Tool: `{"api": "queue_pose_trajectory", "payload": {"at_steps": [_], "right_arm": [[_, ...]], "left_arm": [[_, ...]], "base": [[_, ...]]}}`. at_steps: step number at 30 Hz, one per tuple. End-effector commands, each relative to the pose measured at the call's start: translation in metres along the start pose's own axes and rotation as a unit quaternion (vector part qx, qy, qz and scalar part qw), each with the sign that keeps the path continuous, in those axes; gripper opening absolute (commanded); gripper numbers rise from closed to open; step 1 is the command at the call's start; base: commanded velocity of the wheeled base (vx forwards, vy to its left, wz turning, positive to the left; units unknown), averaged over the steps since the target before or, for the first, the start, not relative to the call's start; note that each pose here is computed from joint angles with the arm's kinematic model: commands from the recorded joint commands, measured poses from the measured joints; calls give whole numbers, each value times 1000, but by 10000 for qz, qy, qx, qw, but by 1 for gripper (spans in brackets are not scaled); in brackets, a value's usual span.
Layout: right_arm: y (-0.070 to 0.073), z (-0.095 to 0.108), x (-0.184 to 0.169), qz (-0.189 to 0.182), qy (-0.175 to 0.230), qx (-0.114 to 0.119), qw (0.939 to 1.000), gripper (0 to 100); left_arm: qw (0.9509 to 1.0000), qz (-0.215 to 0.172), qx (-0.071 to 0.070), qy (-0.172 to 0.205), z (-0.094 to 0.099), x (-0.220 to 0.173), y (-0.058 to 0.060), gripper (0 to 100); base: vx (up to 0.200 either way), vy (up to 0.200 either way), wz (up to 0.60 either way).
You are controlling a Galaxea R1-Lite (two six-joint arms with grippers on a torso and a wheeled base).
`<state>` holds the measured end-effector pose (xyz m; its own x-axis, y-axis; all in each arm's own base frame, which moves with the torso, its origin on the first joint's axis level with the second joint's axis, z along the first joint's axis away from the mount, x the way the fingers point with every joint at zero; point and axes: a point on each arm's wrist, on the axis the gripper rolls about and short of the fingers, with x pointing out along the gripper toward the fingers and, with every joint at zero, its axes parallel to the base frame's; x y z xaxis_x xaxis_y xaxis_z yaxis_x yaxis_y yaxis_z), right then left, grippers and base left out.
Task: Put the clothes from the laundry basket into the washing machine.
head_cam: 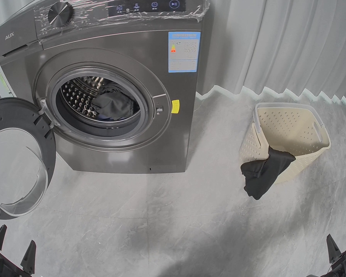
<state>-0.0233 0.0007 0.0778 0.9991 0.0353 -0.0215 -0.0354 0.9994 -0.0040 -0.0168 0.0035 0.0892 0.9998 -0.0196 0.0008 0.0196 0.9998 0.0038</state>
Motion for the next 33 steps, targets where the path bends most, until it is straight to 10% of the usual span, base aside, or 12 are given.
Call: {"api": "queue_pose_trajectory", "payload": {"at_steps": [1, 7, 14, 33], "right_arm": [[0, -2, 0, 15, -8, -15, 10000, 100], [0, -2, 0, 15, -8, -15, 10000, 100], [0, -2, 0, 15, -8, -15, 10000, 100], [0, -2, 0, 15, -8, -15, 10000, 100]], "left_arm": [[9997, 199, 120, -92, -6, -3, -3, 100], [9978, -576, 14, -318, -7, -7, -7, 100], [9947, -859, -504, -273, -7, -7, -8, 100], [9998, 27, 171, 105, -14, -7, -4, 100]], "base": [[0, -200, 0], [0, -167, 0], [0, 0, 0], [0, -158, 0]]}}
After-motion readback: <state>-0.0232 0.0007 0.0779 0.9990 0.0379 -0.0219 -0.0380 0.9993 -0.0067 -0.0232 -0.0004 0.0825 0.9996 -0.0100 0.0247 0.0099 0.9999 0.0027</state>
